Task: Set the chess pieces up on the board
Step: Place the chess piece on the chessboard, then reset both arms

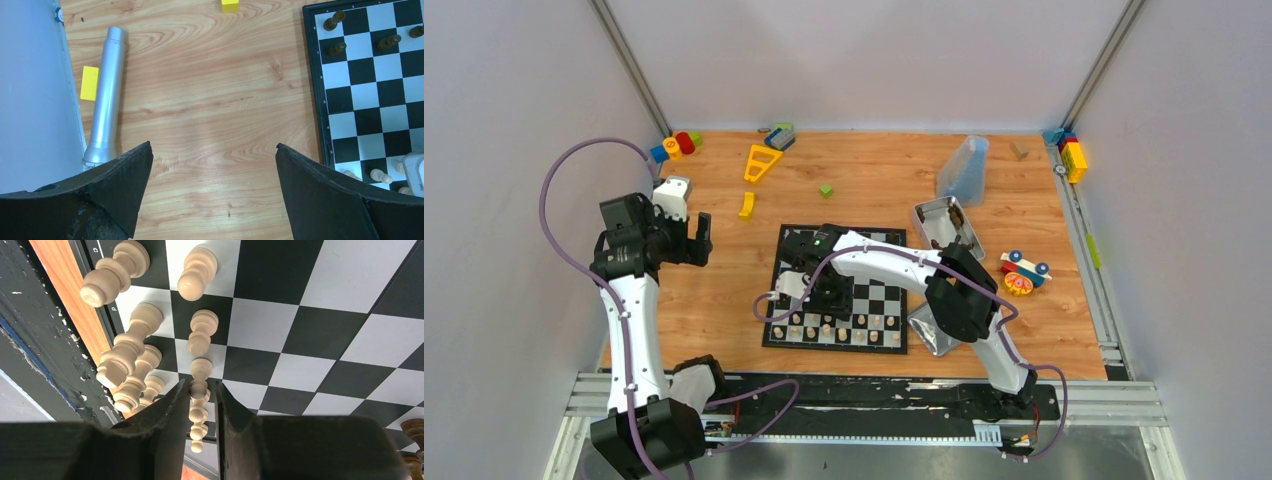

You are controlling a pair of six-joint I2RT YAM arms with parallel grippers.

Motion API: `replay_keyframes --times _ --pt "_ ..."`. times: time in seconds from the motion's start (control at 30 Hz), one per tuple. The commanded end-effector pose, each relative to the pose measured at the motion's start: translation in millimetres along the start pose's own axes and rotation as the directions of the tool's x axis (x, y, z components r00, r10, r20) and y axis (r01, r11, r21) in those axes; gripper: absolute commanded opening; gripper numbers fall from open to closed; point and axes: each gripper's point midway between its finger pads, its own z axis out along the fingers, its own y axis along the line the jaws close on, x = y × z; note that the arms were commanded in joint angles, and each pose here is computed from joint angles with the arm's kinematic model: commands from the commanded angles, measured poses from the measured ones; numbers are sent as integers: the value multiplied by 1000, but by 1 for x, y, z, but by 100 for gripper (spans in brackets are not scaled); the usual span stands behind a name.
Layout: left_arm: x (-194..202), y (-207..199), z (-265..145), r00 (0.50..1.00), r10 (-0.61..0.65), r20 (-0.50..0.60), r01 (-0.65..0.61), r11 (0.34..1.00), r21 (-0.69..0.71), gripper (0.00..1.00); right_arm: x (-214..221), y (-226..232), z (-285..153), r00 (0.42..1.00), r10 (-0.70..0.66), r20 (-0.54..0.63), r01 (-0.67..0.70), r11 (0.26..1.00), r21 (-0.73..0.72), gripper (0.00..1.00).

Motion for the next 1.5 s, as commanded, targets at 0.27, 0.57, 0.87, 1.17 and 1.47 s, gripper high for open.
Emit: replay_keyframes --times 0.27,0.57,0.87,1.17,1.47 --pt "-12 5 -9 998 39 40 -38 999 -20 100 -20 -1 -23 997 0 81 -3 999 37 36" --pt "-14 0 -5 997 54 58 -55 998 18 100 -30 -5 -61 981 16 193 -28 998 61 40" --pt "-38 -24 -2 981 28 192 -56 988 146 100 -15 -29 -135 914 80 397 -137 984 117 45" --pt "-72 -28 -4 930 10 368 -76 984 163 100 55 -91 -214 711 209 671 -423 890 171 52" --pt "-92 -19 -6 892 54 449 -114 988 108 100 156 -118 -270 383 253 888 -712 694 110 67"
